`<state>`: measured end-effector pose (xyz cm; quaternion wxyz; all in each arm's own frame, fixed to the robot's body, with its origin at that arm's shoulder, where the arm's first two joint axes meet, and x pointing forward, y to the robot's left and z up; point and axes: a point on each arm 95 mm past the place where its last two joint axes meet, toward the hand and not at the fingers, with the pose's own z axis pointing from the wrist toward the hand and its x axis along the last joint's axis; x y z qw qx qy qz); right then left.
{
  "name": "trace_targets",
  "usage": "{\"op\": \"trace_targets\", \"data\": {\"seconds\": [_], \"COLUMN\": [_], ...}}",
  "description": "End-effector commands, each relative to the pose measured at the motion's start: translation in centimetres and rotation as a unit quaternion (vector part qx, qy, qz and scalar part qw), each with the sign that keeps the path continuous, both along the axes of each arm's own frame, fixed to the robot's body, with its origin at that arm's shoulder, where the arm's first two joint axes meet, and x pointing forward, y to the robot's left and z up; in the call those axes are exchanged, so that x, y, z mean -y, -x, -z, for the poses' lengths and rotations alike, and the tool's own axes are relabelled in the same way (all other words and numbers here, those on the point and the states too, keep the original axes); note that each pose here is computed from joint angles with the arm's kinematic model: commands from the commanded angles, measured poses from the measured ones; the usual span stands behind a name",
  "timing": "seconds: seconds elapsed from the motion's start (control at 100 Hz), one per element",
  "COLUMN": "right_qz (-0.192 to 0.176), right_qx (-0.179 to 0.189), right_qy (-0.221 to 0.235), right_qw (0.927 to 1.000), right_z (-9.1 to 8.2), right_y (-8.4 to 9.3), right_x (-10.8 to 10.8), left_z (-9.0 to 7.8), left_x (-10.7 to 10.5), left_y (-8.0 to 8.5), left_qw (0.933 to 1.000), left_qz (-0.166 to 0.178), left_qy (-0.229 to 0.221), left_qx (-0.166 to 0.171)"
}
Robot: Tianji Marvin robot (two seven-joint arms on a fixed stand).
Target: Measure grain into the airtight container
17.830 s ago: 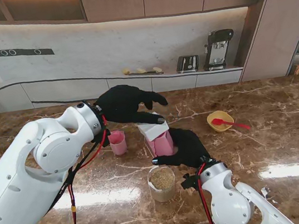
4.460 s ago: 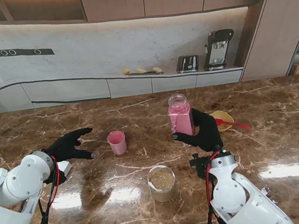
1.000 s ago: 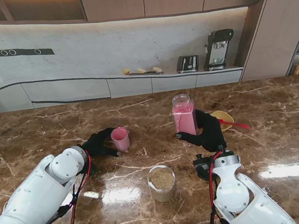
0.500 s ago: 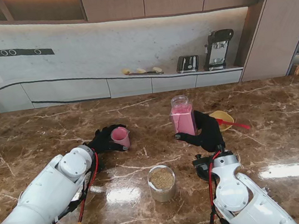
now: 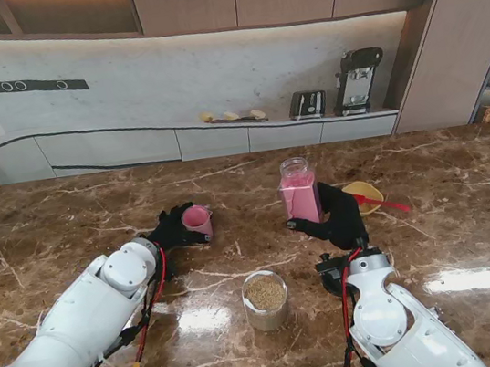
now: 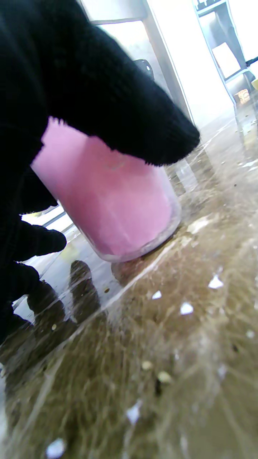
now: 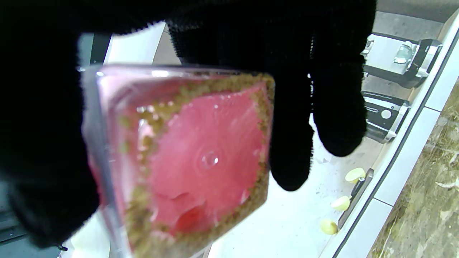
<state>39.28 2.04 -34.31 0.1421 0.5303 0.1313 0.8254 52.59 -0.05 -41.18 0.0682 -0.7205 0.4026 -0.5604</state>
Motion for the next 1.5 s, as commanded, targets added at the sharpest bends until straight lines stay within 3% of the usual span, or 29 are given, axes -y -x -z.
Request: {"op": "trace_targets", "data": {"seconds": [0.0,0.38,0.68,0.93,1.49], "right_qz": [-0.003,-0.002,0.0,0.004,-0.004], "right_qx": [-0.008,-0.007,-0.003,0.003,0.008], "right_qy": [-0.001,-0.002,0.001,0.009,0.04], "right_qw": [1.0,1.0,1.0,0.9999,0.9992], "right_z": [0.5,0.6,0.6,0.6,2.0], "right_y": [0.2,0.1,0.1,0.1,-0.6], "right_x": [-0.2,-0.1,0.0,0.2,0.7], "left_z": [2.8,2.0,-0.6,-4.5,-15.6], "left_x": [1.9,1.8,1.0,0.4,0.9], "left_y": [2.2,2.7,3.0,3.3,5.1], "left_qw": [0.9991,0.9992,0.9996,0.9989,0.9914], "left_qz": [0.012,-0.015,-0.008,0.012,0.081], "left_qy": [0.004,0.028,0.025,0.023,-0.004], "left_qx": [-0.04,-0.024,0.008,0.039,0.103]}}
